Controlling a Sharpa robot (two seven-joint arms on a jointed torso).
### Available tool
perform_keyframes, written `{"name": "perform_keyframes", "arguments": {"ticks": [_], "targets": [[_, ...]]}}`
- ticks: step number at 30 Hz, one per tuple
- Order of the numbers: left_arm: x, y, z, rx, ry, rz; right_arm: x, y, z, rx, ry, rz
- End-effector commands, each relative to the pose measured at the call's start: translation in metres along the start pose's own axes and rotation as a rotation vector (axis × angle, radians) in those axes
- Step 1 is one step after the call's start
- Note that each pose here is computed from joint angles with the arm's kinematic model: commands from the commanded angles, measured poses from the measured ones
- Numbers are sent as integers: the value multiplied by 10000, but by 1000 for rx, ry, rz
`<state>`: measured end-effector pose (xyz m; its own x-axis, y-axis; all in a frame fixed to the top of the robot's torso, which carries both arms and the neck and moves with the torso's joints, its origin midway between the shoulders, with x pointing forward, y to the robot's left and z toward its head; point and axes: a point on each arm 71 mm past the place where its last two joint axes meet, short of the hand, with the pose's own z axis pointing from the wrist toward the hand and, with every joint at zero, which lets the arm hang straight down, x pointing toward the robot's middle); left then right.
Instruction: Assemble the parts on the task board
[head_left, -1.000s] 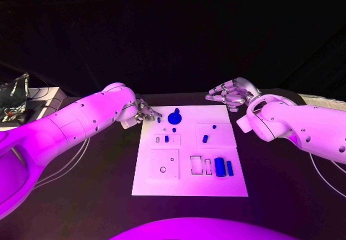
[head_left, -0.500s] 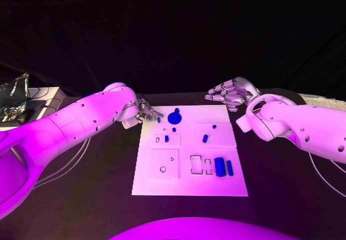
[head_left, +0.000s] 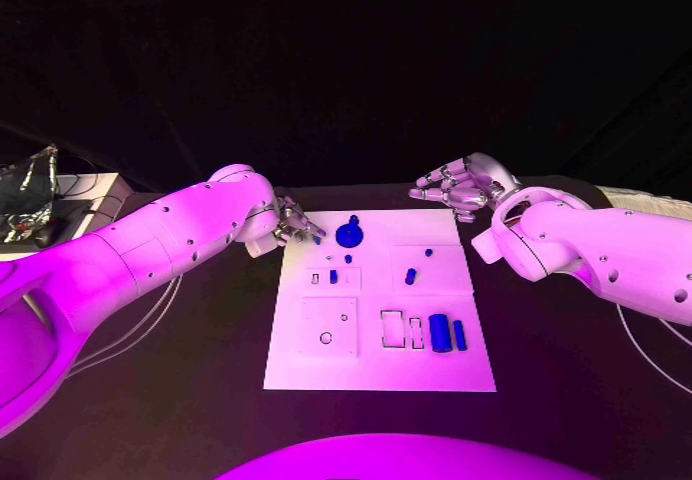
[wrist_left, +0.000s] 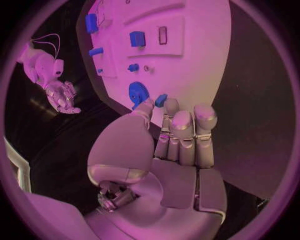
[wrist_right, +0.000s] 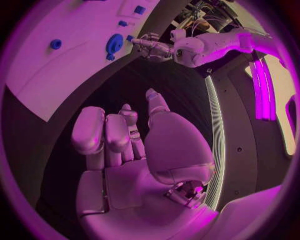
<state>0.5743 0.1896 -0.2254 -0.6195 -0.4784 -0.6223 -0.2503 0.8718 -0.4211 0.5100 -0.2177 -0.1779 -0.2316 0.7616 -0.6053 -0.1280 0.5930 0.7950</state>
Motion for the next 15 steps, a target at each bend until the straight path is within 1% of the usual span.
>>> {"name": "perform_keyframes", "arguments": {"ticks": [1, 15], "targets": [[21, -34, -1, 16, 21, 5, 9, 15, 2, -12, 8, -7], [47, -24, 22, 11, 26, 10, 15, 18, 4, -13, 11, -7]]}}
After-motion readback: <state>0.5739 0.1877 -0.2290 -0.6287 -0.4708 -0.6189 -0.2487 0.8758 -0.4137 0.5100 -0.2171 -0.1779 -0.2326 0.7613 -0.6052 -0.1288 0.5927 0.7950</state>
